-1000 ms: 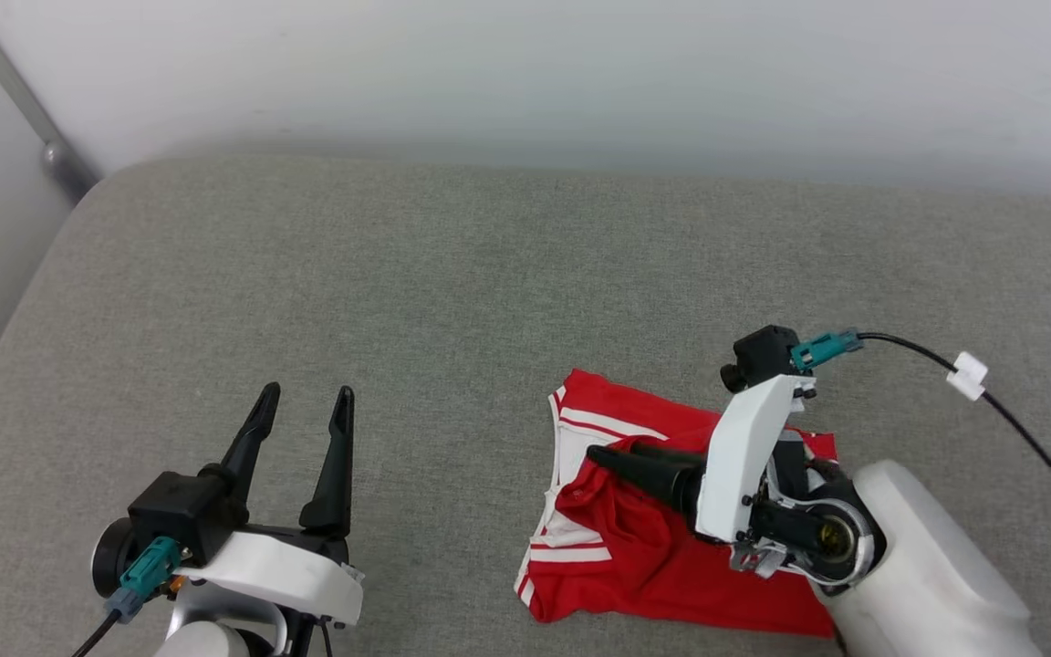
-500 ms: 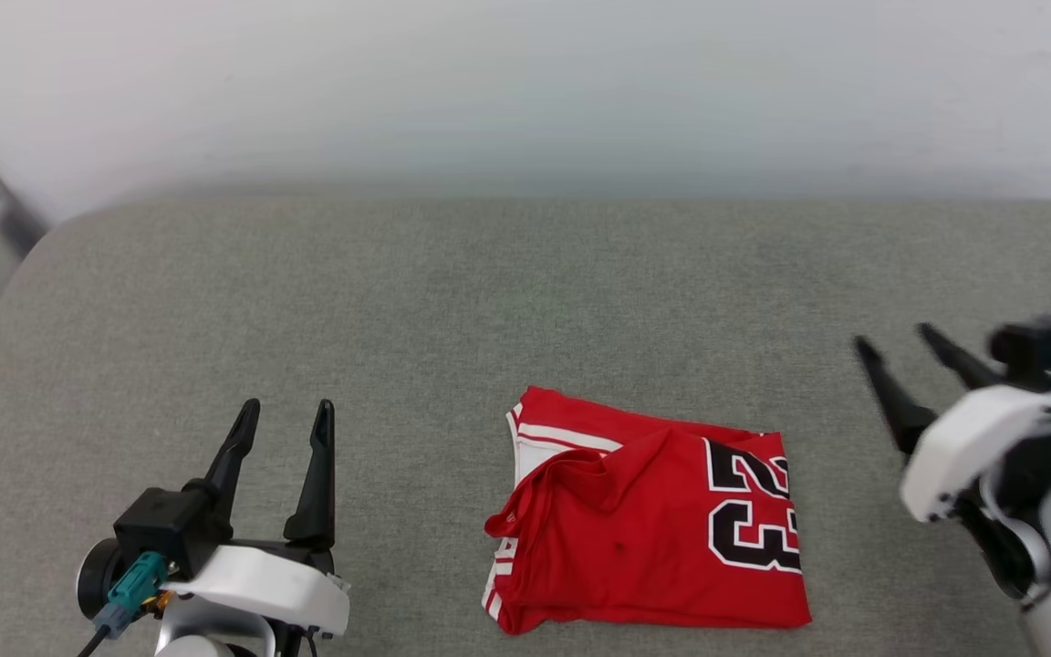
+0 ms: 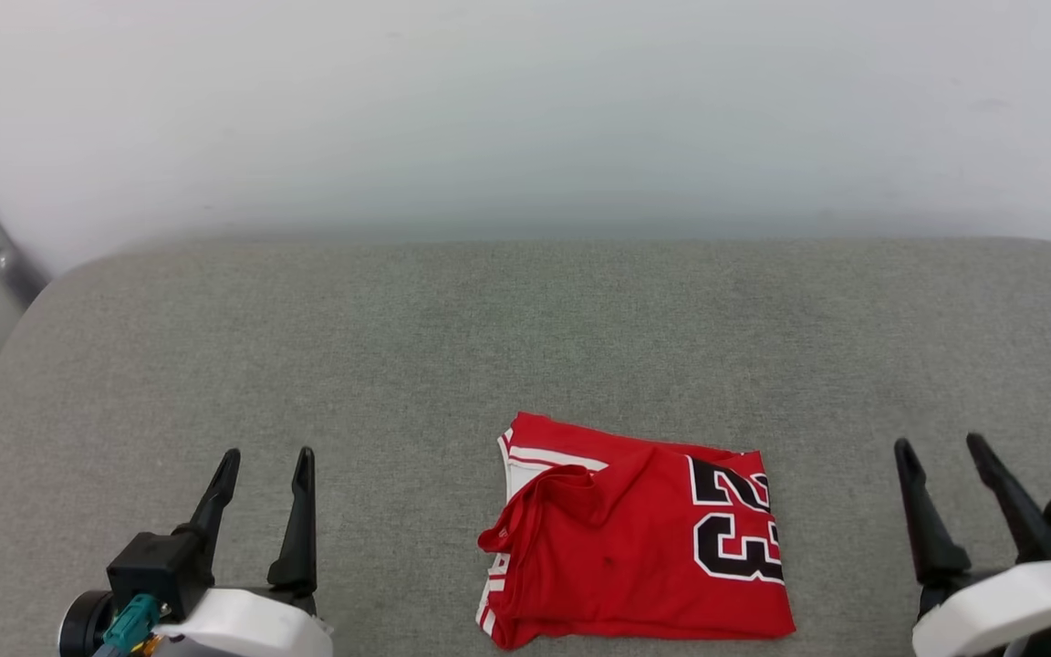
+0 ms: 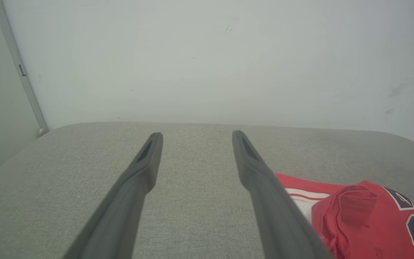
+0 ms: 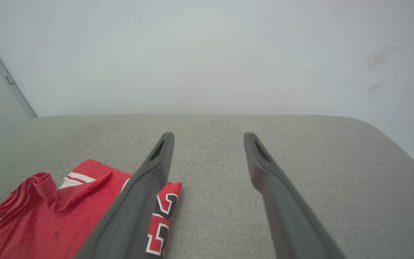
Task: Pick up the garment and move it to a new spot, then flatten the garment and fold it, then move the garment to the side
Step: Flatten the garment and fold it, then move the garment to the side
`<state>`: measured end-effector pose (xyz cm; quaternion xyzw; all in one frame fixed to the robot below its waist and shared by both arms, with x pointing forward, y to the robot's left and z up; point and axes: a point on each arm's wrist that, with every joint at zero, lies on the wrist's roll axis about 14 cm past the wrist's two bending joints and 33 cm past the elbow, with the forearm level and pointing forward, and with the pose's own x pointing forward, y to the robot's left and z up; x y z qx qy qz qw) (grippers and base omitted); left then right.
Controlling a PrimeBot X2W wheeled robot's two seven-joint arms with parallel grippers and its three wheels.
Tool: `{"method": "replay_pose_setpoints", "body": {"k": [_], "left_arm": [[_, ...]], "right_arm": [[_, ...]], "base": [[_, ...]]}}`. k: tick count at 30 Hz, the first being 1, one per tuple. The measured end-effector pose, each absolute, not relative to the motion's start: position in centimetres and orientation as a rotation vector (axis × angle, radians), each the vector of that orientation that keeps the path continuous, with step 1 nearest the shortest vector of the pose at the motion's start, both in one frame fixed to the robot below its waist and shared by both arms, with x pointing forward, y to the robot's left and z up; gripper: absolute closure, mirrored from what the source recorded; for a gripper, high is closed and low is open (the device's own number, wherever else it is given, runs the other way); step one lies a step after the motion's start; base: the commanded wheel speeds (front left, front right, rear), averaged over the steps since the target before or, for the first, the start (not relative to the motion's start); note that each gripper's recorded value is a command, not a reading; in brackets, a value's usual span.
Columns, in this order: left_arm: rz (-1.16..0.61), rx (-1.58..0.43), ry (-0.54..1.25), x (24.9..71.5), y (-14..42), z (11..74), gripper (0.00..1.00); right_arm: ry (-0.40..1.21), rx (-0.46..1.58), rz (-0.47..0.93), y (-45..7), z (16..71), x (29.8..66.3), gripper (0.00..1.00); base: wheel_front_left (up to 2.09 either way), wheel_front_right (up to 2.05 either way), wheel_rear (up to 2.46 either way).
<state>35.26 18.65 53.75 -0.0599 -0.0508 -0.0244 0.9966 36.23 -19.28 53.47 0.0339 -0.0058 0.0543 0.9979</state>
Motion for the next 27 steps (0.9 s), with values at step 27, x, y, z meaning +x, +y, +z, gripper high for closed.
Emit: {"method": "replay_pose_setpoints", "body": {"k": [27], "left_arm": [[-0.012, -0.149, -0.07, 34.9, 19.0, 53.1, 0.0]], "right_arm": [[0.23, 0.259, -0.181, -27.5, 50.4, 32.9, 0.0]], "base": [[0.0, 0.0, 0.0]]}}
